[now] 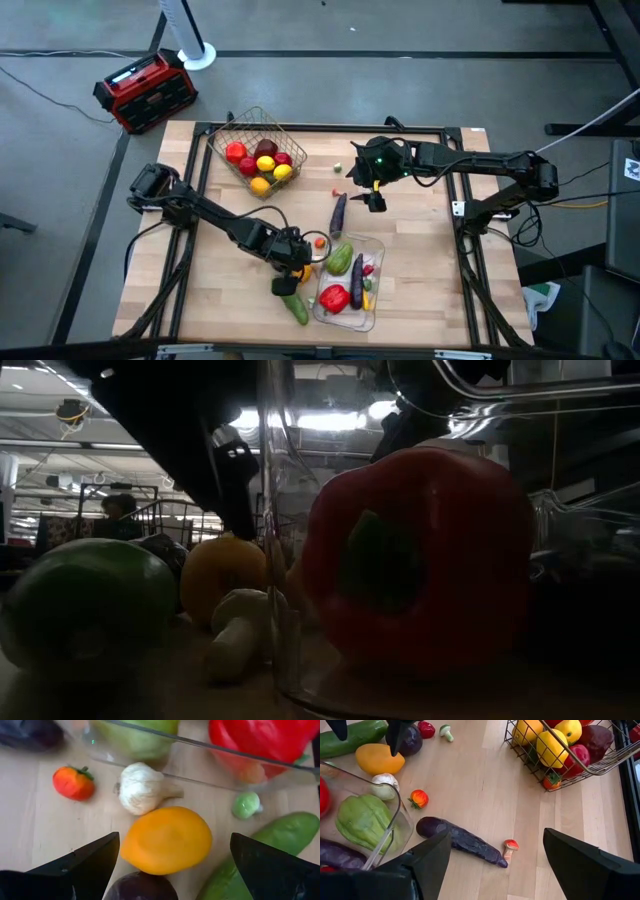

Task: Sort produce into baskets
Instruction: Put the yellow lemon into the wire basket

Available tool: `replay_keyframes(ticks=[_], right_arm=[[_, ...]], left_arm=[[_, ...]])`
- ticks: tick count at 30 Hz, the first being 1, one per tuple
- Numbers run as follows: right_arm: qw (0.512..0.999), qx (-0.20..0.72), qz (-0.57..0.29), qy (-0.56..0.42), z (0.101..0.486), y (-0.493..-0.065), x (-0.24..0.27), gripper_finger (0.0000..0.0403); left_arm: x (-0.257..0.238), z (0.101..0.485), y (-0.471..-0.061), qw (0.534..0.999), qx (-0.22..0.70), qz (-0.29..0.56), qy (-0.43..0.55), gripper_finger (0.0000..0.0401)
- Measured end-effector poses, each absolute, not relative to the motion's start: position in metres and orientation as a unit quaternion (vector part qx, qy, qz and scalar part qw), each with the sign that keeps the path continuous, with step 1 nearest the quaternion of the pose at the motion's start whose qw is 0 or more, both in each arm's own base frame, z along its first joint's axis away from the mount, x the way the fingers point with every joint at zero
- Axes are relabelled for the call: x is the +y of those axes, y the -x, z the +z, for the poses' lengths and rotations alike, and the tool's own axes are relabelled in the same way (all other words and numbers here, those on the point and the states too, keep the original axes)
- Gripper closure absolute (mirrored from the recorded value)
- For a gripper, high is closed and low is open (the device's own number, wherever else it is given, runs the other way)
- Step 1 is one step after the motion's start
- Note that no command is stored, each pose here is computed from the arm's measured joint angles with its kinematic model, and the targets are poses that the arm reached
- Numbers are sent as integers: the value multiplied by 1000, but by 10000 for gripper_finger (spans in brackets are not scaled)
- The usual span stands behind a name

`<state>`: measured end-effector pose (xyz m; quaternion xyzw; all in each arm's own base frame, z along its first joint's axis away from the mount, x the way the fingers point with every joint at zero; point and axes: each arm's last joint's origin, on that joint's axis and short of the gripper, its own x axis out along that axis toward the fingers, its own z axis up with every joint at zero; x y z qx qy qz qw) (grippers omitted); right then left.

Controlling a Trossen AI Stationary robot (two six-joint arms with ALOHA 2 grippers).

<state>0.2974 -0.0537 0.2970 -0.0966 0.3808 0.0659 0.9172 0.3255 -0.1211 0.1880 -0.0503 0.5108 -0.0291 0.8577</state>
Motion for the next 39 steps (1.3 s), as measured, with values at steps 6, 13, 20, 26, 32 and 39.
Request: replay_keyframes(ticks=[6, 13, 20, 26, 32, 39], right_arm=[[917, 381, 66, 96, 297, -297, -54, 91], [917, 382, 66, 96, 297, -297, -54, 91], [917, 382, 66, 96, 297, -297, -54, 91], [917, 382, 66, 96, 297, -297, -54, 91], [917, 382, 66, 96, 297, -297, -54, 91], [917, 382, 66, 96, 297, -297, -54, 91]], left_arm=[[-123, 186, -326, 859, 510, -34, 32, 26], [-127, 168, -331, 852, 522, -33, 25, 26], [-128, 158, -333, 845, 533, -28, 24, 26], [-127, 158, -333, 845, 534, -24, 18, 42], [-127, 158, -333, 845, 534, -23, 19, 78], [-126, 158, -333, 844, 535, -10, 38, 82]])
